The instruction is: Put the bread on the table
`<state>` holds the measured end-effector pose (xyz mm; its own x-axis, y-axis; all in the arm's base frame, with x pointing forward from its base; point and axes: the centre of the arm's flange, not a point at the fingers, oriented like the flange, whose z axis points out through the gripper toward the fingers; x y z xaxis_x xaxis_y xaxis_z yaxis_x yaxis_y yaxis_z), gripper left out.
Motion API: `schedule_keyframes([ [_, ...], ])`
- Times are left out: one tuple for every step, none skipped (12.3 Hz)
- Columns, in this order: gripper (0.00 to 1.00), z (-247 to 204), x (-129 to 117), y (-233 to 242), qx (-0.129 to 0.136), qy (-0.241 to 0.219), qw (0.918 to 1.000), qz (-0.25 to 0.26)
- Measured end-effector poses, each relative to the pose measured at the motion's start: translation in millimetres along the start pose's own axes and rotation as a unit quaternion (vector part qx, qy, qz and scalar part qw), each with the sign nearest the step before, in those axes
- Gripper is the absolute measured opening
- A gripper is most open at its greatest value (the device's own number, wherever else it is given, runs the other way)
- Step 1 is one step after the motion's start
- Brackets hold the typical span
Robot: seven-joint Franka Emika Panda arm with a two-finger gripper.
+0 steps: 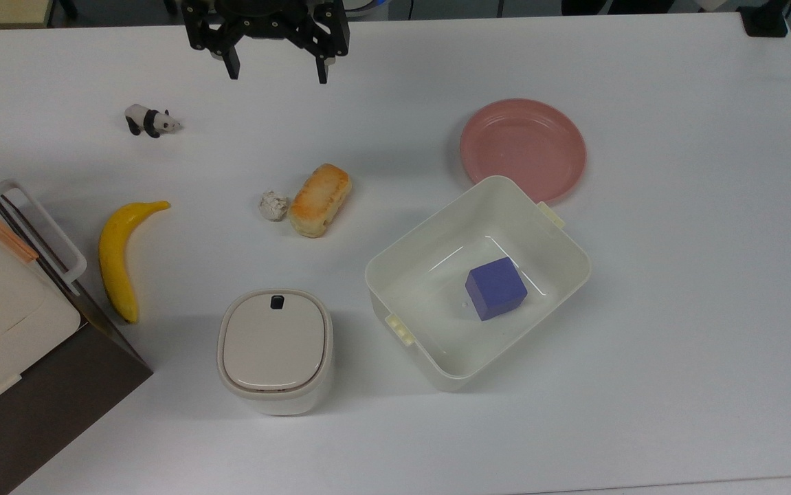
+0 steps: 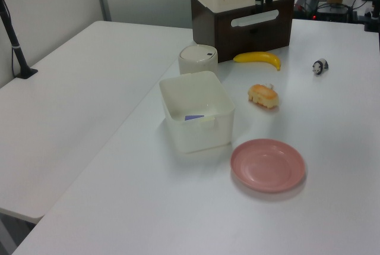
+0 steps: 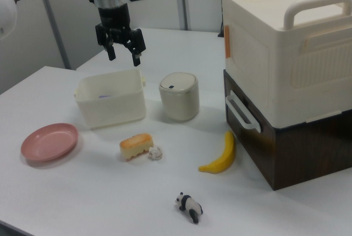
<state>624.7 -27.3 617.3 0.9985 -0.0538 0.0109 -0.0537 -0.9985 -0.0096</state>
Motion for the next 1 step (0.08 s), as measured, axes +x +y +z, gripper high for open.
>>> schedule_keyframes([
  [1.0, 0.2, 0.1, 0.0, 0.0, 0.0, 1.0, 0.0],
])
